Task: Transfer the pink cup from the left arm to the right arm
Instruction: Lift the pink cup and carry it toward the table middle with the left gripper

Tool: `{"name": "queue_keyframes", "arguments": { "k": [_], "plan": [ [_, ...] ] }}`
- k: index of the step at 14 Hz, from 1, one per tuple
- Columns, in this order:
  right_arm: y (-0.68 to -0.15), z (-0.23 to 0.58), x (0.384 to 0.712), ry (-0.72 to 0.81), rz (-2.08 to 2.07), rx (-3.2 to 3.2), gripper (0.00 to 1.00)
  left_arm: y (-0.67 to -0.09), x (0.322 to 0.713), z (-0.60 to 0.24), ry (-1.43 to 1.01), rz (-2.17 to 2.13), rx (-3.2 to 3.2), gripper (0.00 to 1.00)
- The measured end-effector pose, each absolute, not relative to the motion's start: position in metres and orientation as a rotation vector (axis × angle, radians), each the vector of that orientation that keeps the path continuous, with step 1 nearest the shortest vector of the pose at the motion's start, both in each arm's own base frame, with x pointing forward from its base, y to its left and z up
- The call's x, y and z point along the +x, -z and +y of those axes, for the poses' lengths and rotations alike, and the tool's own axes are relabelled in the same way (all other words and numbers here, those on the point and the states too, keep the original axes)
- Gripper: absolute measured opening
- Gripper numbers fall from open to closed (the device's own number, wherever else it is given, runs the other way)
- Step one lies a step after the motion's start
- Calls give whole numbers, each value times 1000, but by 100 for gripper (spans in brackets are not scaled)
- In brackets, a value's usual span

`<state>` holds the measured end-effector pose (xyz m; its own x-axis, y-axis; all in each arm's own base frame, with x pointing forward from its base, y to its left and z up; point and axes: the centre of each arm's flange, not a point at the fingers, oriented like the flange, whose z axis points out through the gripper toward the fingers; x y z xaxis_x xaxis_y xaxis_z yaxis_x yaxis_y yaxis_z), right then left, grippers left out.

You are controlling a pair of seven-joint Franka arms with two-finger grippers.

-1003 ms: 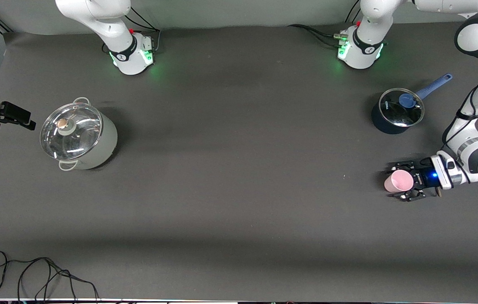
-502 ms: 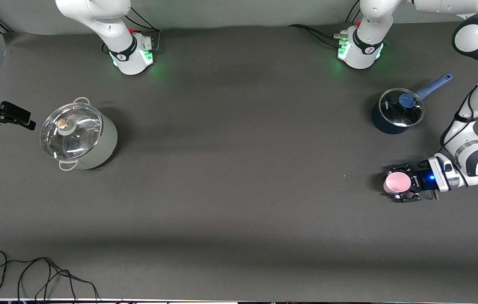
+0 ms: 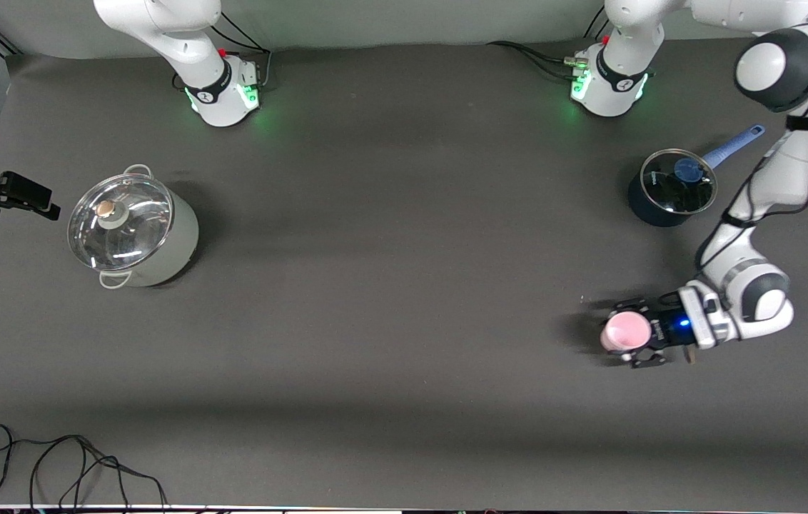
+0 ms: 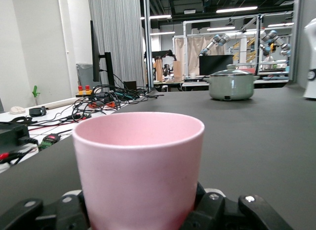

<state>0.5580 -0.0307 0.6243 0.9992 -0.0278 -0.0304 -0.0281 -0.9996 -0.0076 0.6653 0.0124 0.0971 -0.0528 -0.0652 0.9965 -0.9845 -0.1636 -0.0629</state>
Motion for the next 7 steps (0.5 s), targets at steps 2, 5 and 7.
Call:
{"name": "queue_keyframes", "arguments": {
  "k": [2, 5, 7],
  "plan": [
    [-624, -31, 558, -47, 44, -3133, 100, -112, 685, -28, -1365, -1208, 1379, 64],
    [-624, -31, 558, -47, 44, -3133, 100, -142, 712, -79, -1363, -1187, 1460, 64],
    [-624, -31, 558, -47, 44, -3133, 100, -161, 723, -108, -1373, -1170, 1510, 64]
  ]
}}
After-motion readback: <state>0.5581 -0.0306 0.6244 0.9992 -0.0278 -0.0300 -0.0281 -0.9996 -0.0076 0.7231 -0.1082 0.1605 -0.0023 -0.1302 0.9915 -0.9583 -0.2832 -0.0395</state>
